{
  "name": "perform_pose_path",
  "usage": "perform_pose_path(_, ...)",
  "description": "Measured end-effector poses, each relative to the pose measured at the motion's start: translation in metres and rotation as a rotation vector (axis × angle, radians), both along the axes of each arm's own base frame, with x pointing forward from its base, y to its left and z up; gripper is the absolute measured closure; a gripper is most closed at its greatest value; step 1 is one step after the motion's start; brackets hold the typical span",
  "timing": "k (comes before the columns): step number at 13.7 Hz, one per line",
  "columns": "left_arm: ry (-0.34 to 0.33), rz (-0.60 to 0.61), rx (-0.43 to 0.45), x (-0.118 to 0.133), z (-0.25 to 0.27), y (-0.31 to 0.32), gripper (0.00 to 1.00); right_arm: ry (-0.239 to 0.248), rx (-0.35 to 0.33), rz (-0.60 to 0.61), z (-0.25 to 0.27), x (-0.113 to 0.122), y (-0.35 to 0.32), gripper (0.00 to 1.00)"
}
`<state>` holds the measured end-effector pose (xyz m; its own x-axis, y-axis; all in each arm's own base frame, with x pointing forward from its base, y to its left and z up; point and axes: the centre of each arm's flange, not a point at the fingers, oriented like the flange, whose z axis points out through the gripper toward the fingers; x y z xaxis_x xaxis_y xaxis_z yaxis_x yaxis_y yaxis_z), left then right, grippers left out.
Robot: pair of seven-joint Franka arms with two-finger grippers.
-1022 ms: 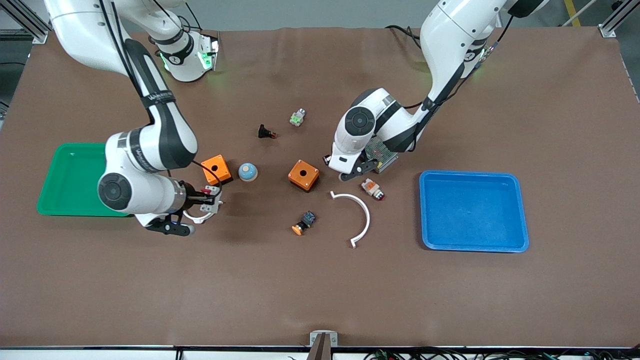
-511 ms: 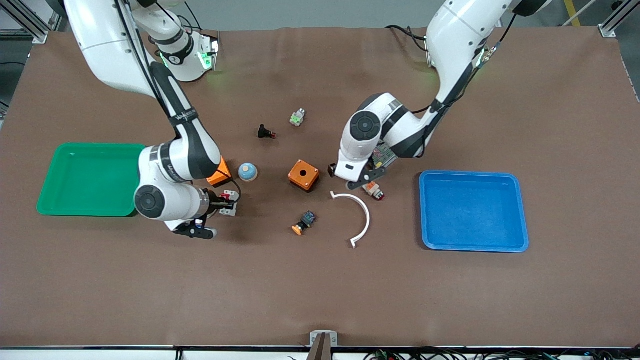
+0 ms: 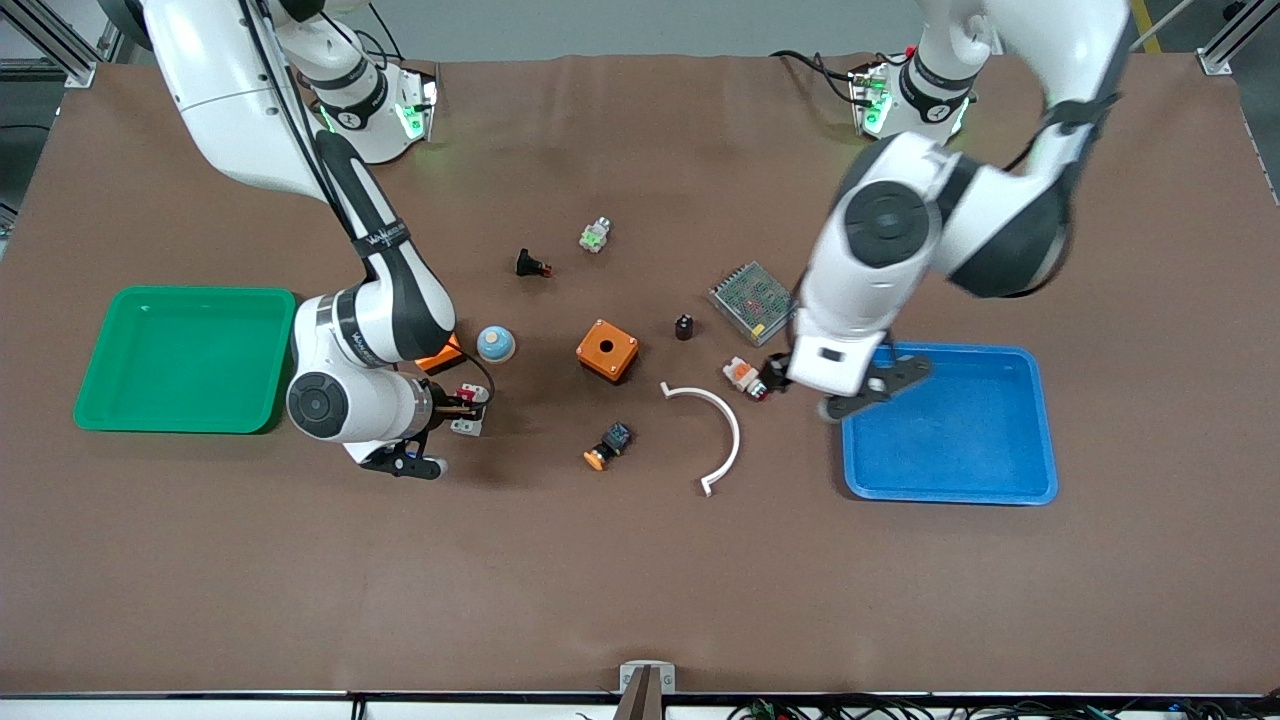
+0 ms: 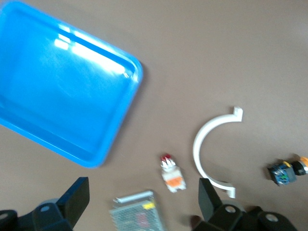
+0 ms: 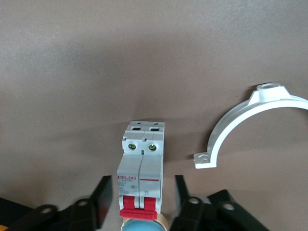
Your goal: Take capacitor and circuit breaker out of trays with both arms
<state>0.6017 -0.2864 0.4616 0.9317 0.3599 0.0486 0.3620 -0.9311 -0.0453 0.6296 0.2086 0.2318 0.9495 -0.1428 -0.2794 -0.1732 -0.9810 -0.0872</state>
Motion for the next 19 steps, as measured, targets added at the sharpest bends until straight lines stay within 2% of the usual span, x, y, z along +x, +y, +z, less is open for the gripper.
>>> perform_pose_path(2,-0.019,-0.073,0.014,0.008,0.036,0.045,0.0,0.035,-0.003,0.006,0.024,0.0,-0.005,0.16)
perform_pose_path(4,-0.035,-0.128,0.033,0.007,0.071,0.084,0.0,0.059,-0.005,0.008,0.073,-0.005,-0.018,0.0)
perform_pose_path(5,-0.04,-0.153,0.043,0.004,0.088,0.1,0.0,0.061,-0.006,0.003,0.104,-0.009,-0.03,0.0)
perform_pose_path(8,-0.034,-0.238,0.017,-0.006,0.125,0.15,0.0,0.02,-0.027,0.017,0.187,-0.036,-0.085,0.0)
perform_pose_path(12,-0.006,-0.32,0.03,-0.023,0.154,0.19,0.0,-0.013,-0.029,0.058,0.251,-0.079,-0.171,0.0)
perform_pose_path(17,0.007,-0.394,0.041,-0.056,0.176,0.214,0.0,-0.103,-0.035,0.063,0.319,-0.105,-0.235,0.0)
perform_pose_path(19,0.01,-0.392,0.038,-0.062,0.177,0.22,0.0,-0.155,-0.041,0.048,0.349,-0.105,-0.243,0.0)
